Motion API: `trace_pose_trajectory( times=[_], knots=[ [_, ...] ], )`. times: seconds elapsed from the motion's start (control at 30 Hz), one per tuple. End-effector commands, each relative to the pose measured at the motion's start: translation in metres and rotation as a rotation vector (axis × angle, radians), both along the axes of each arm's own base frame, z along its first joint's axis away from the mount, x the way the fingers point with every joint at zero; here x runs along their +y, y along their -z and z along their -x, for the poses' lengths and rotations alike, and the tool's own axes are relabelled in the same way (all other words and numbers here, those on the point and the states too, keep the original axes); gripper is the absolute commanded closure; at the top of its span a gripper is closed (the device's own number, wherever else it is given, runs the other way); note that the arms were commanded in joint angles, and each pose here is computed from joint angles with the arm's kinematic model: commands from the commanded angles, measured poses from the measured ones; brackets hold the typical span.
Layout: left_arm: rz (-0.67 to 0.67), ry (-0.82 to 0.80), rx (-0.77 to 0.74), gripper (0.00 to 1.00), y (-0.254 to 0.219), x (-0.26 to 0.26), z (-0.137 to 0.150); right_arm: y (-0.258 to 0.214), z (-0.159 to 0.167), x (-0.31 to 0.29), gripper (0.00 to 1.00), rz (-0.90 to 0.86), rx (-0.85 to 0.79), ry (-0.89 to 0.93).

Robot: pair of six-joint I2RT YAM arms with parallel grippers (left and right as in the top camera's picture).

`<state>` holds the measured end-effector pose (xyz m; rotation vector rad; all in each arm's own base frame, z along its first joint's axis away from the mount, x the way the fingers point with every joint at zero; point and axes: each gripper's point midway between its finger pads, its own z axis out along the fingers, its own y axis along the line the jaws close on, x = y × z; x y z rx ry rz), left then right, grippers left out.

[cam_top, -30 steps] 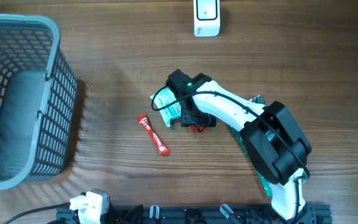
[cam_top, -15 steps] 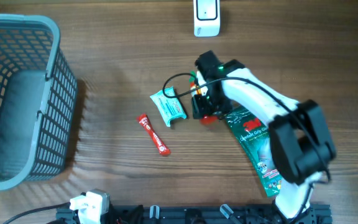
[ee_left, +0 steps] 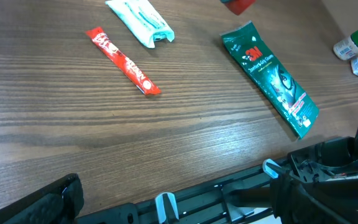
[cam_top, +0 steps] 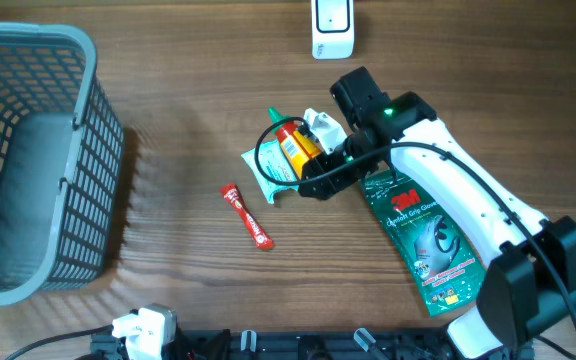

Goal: Scan the item barcode
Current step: 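Carry the bottle up and hold it at the white scanner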

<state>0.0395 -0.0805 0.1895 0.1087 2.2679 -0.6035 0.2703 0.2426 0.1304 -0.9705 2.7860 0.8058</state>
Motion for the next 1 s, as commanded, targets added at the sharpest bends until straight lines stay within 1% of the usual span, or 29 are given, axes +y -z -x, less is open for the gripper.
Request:
trace_pose_trajectory(
  times=[0.0,0.07,0.27,0.4,0.5,0.63,0.7,0.83,0.9,0.97],
  knots=[
    [0.002,0.0,-0.004,0.0,0.0,0.0,0.0,-0.044,0.025,0.011,0.53,-0.163,-0.041,-0.127],
    [0.002,0.0,-0.004,0.0,0.0,0.0,0.0,-0.057,0.035,0.006,0.53,-0.172,-0.06,-0.144],
    [0.002,0.001,-0.004,0.0,-0.001,0.0,0.0,-0.108,0.078,-0.01,0.54,-0.25,-0.161,-0.249],
    [0.002,0.0,-0.004,0.0,0.0,0.0,0.0,-0.139,0.112,-0.023,0.53,-0.304,-0.229,-0.302],
    [0.002,0.001,-0.004,0.0,-0.001,0.0,0.0,-0.151,0.127,-0.03,0.53,-0.331,-0.259,-0.301],
    [0.002,0.001,-0.004,0.0,-0.001,0.0,0.0,-0.146,0.16,-0.033,0.53,-0.43,-0.213,-0.322],
    [0.002,0.0,-0.004,0.0,0.0,0.0,0.0,-0.134,0.165,-0.032,0.53,-0.45,-0.177,-0.295],
    [0.002,0.001,-0.004,0.0,-0.001,0.0,0.0,-0.109,0.161,-0.03,0.53,-0.44,-0.104,-0.214],
    [0.002,0.0,-0.004,0.0,0.0,0.0,0.0,-0.106,0.158,-0.029,0.53,-0.441,-0.097,-0.196],
    [0.002,0.0,-0.004,0.0,0.0,0.0,0.0,-0.109,0.151,-0.026,0.53,-0.454,-0.125,-0.191]
  ],
)
